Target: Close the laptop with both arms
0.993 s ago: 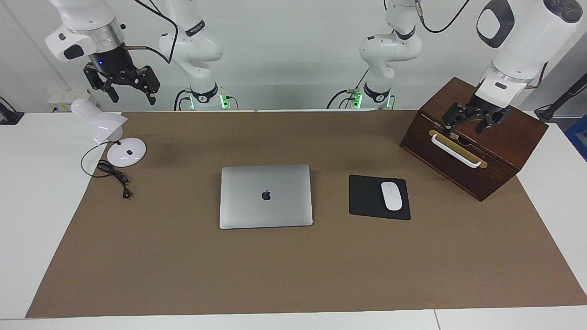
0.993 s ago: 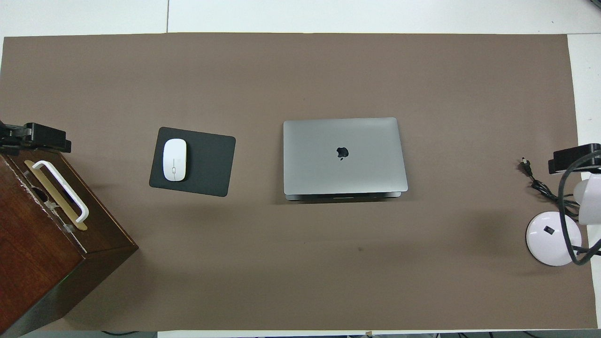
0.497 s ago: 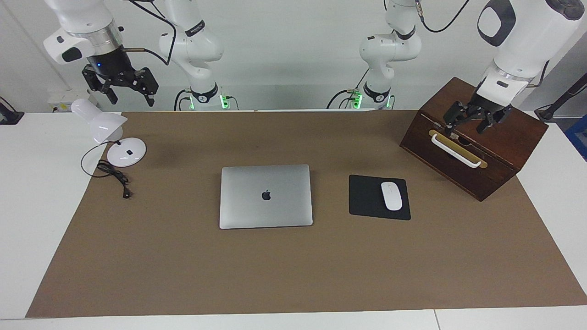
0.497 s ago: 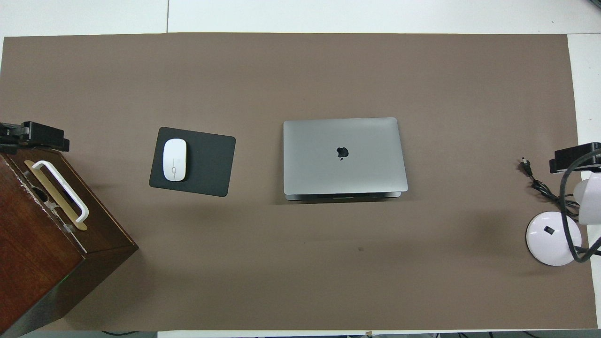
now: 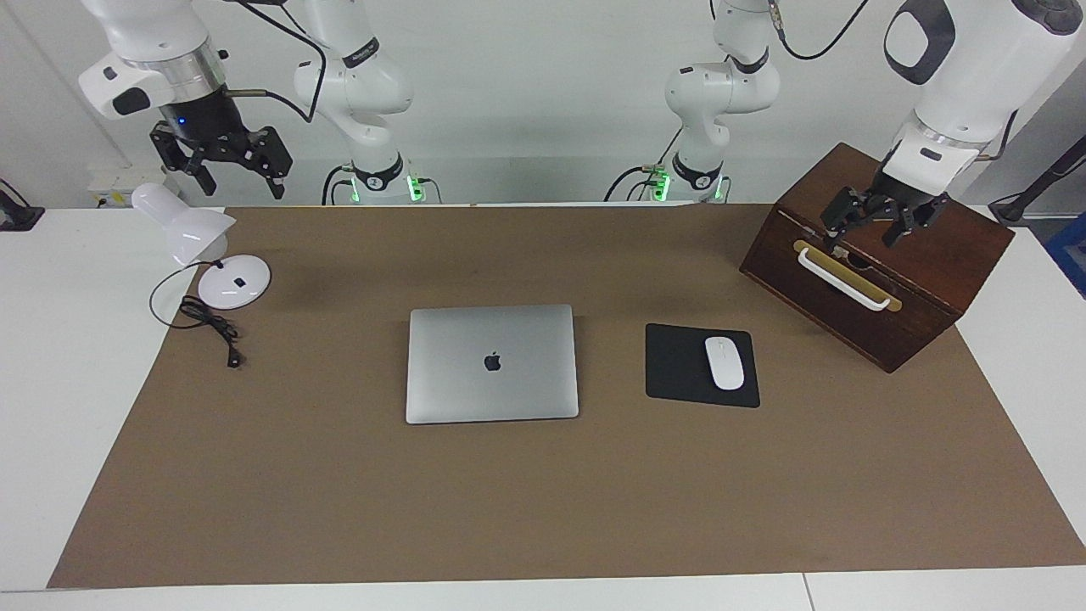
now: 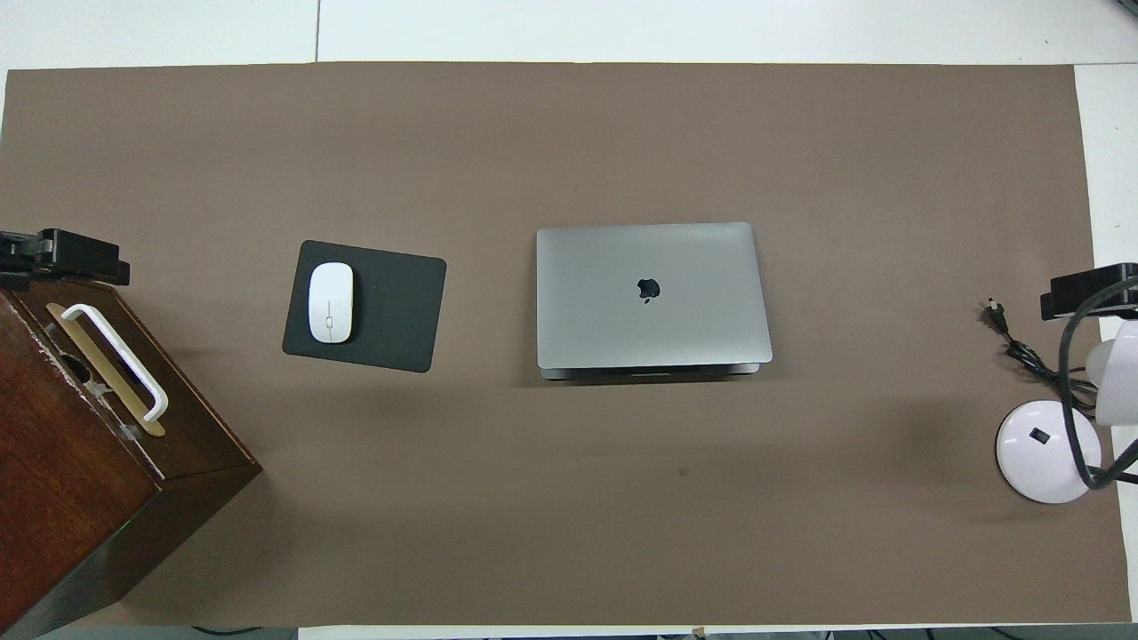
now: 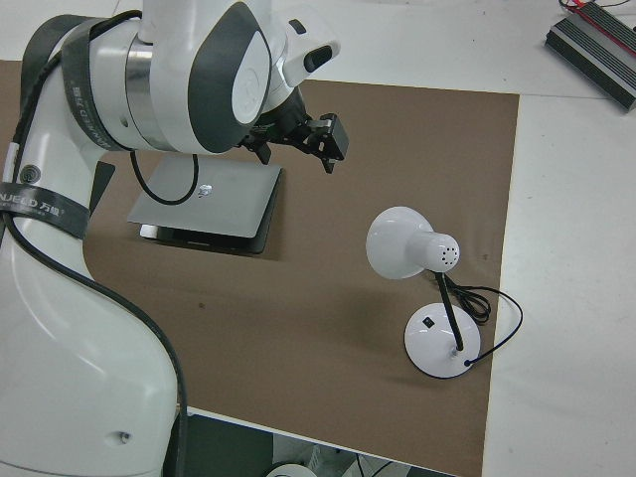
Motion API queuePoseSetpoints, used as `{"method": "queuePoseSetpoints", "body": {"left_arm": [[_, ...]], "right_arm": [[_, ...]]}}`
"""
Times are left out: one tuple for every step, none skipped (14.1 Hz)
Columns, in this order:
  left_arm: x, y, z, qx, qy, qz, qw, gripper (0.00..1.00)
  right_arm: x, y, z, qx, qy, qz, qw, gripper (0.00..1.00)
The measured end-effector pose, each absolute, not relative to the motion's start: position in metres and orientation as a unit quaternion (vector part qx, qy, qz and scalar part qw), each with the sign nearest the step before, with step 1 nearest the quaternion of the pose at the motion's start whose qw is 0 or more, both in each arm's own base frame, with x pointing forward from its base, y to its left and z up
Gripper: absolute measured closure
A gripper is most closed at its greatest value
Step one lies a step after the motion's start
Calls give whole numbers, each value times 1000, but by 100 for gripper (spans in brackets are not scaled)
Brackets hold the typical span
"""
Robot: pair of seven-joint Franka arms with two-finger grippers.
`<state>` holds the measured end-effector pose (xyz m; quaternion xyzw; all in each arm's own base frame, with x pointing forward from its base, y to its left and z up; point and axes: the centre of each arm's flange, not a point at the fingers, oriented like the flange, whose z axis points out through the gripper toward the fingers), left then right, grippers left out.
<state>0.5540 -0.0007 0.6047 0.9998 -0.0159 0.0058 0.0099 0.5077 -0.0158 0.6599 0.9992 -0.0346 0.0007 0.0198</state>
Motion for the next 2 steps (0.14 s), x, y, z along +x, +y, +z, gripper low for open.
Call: {"method": "queuePoseSetpoints", "body": {"left_arm": [[554, -1, 605, 1000, -16, 6, 10, 0], [554, -1, 605, 1000, -16, 6, 10, 0]], "right_arm": [[508, -16, 660, 999, -35, 1, 20, 0], [508, -16, 658, 999, -35, 0, 20, 0]]}}
